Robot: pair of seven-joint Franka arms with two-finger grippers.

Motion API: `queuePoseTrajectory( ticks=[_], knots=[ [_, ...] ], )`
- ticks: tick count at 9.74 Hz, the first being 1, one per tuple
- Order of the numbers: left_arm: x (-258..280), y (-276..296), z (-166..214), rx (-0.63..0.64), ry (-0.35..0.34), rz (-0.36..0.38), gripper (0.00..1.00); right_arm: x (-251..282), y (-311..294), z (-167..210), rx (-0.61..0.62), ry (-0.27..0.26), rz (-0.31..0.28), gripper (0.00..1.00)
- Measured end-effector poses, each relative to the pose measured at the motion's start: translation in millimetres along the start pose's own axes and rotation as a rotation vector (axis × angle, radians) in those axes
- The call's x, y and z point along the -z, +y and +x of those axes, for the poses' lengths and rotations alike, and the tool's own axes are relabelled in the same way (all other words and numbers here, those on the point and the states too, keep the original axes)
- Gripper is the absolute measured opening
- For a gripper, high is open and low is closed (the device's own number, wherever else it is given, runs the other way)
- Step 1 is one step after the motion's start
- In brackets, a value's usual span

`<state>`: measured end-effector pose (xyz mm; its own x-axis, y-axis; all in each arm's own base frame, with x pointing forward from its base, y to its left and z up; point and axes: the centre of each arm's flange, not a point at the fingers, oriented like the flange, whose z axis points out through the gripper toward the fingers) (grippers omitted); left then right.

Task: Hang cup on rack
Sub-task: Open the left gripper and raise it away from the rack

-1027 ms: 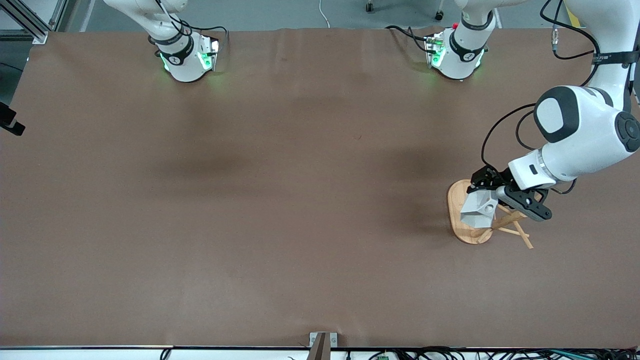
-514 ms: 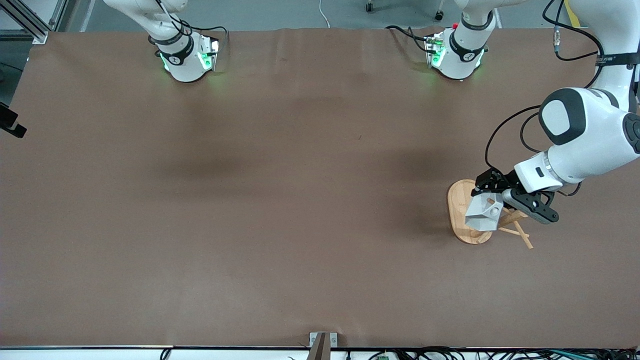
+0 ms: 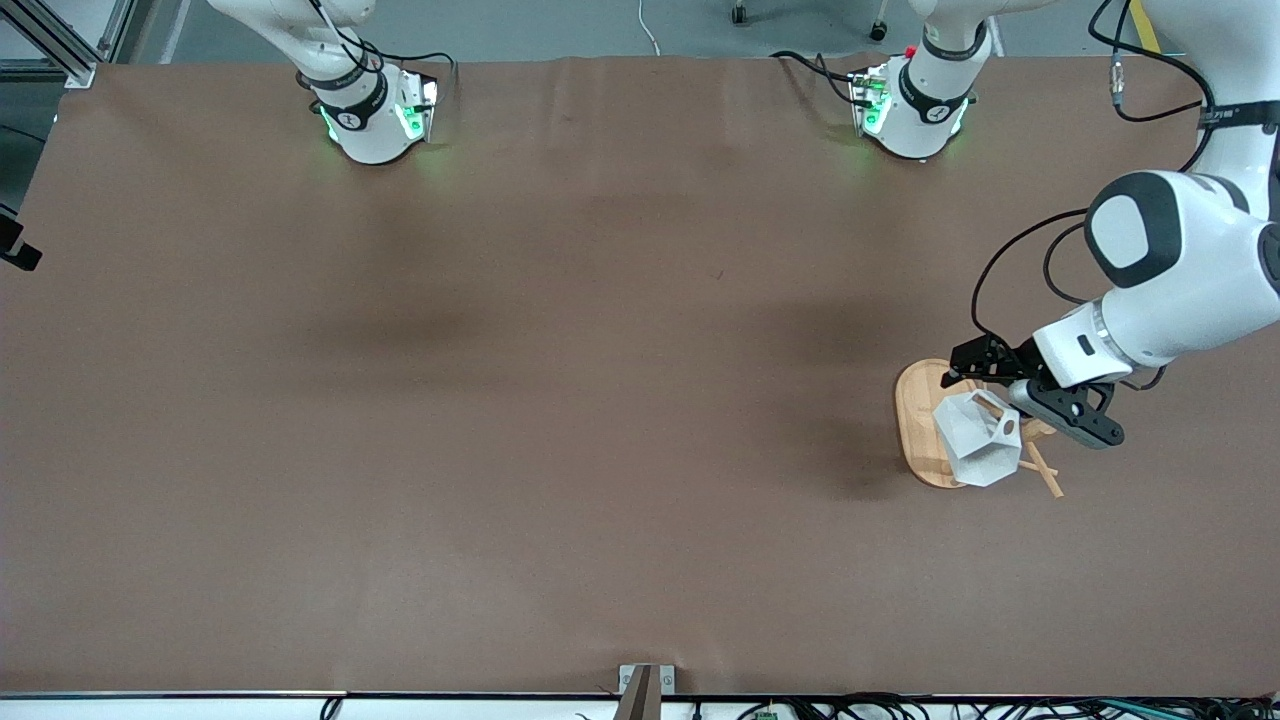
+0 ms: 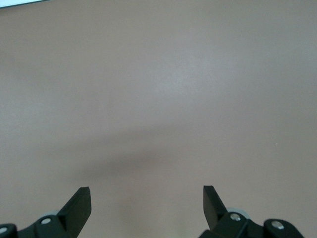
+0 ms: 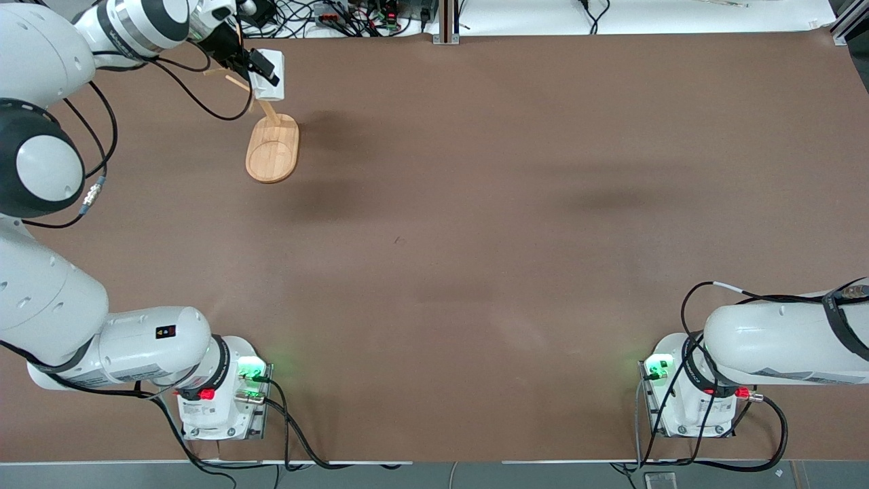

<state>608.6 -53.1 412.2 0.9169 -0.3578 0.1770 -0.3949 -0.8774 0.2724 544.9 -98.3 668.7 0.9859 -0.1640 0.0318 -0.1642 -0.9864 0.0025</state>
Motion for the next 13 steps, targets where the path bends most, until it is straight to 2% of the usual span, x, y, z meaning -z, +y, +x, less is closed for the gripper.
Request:
queuePoseTrajectory(
  ticks=[2, 5, 8, 12, 13],
  knots=[
    [41.1, 26.5, -6.0, 0.066, -0.024, 0.007, 1.0, 0.1, 0.9, 0.2, -0.002, 0.002, -0.003, 1.0],
    [99.9, 74.6, -22.3, 0.154, -0.066, 0.134, 1.0, 0.5, 3.2, 0.6, -0.007, 0.006, -0.004, 1.0],
    [142.8, 104.1, -34.3, 0.151, -0.051, 0.252, 1.0, 0.6, 7.8, 0.6, -0.015, 0.007, -0.005, 1.0],
    [198.4, 92.0, -59.6, 0.205, -0.104, 0.249, 1.0, 1.6, 5.5, 0.8, -0.011, 0.011, -0.004, 1.0],
    [207.3, 98.4, -65.5, 0.23, -0.119, 0.276, 1.0, 1.7, 5.7, 0.8, -0.012, 0.011, -0.004, 1.0]
  ],
)
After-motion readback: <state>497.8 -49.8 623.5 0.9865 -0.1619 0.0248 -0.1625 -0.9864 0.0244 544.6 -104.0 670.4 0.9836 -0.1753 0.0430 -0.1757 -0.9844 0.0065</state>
